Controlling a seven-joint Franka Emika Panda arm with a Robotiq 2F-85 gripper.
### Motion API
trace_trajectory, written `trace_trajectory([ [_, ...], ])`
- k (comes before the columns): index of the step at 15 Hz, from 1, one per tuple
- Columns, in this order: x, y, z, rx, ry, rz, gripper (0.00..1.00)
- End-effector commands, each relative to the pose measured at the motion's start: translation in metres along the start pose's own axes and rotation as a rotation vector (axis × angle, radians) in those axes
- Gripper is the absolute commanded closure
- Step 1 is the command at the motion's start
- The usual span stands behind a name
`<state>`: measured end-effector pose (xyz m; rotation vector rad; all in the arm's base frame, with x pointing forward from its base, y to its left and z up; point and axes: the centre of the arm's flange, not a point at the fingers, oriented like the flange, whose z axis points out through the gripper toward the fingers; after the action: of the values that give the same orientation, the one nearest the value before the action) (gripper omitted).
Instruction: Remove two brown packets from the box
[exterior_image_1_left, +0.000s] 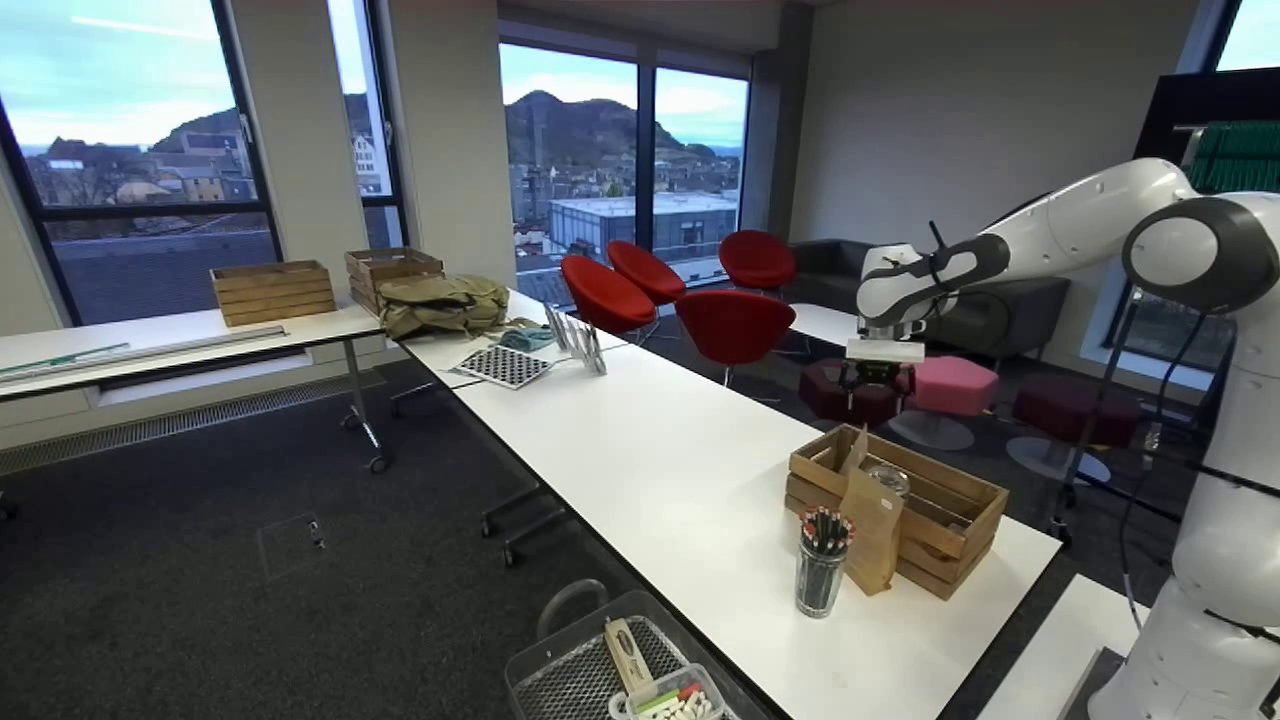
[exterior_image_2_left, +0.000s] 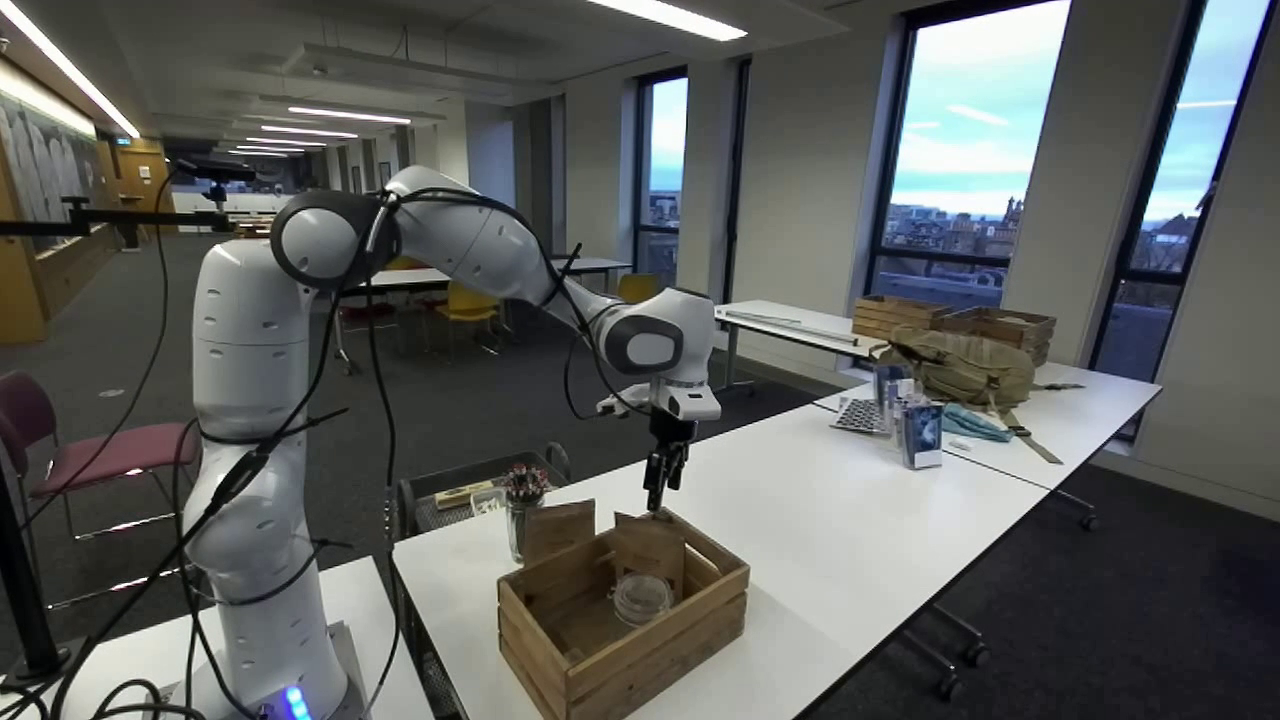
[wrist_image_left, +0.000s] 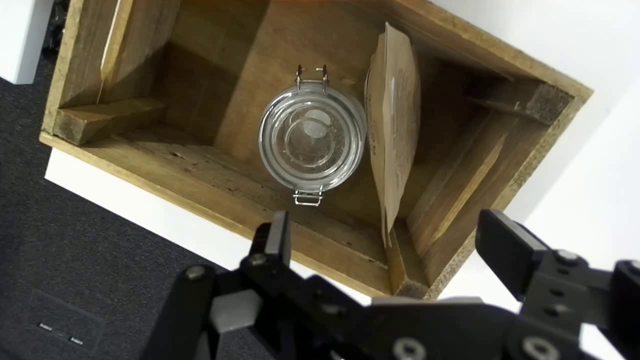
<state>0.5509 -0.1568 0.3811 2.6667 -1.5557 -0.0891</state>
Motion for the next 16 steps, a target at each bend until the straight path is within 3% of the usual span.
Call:
trace_trajectory([
  [1,-0.010,0.000,0.007,0.020,-0.034,-0.072,0.00],
  [16,-0.012,-0.012,0.041,0.041,-0.108,-0.176,0.00],
])
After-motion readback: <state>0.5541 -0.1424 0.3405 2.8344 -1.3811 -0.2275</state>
